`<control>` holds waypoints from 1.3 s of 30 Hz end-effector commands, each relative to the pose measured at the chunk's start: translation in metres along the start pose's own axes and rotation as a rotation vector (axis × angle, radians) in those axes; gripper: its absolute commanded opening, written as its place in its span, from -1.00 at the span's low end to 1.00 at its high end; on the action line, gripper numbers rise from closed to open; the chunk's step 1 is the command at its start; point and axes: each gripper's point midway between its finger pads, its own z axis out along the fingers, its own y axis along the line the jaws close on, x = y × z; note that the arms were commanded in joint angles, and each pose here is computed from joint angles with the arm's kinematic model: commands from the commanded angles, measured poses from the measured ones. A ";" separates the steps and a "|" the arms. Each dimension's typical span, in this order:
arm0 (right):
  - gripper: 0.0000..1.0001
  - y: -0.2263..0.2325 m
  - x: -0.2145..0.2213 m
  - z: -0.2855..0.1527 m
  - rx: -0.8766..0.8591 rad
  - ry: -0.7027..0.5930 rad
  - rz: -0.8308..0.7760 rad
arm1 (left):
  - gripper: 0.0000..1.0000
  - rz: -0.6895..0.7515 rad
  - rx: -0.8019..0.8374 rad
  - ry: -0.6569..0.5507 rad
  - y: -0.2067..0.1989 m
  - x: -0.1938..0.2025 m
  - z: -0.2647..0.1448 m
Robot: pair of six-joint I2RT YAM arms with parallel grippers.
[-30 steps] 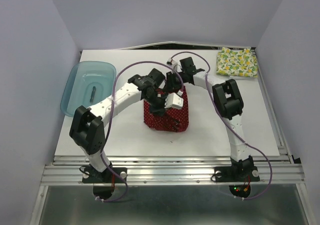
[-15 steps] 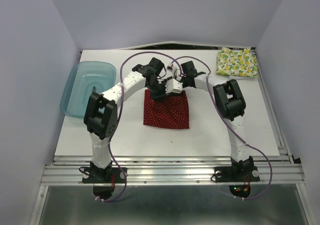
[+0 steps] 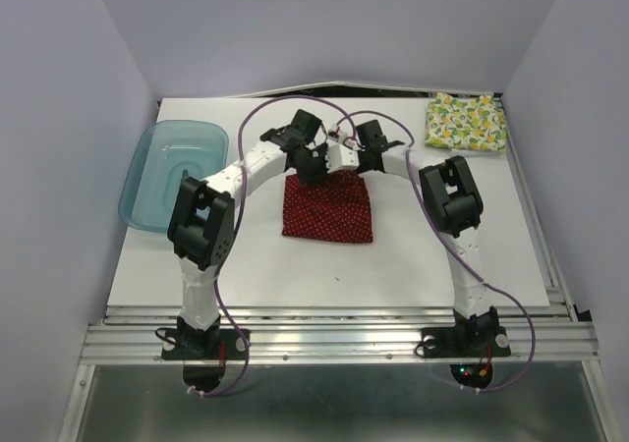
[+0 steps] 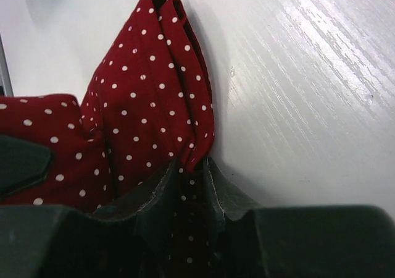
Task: Fold and stack the skirts
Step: Fold the skirt
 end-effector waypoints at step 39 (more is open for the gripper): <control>-0.07 -0.062 -0.084 -0.075 0.299 -0.165 0.170 | 0.17 -0.015 -0.316 -0.067 0.055 -0.015 -0.013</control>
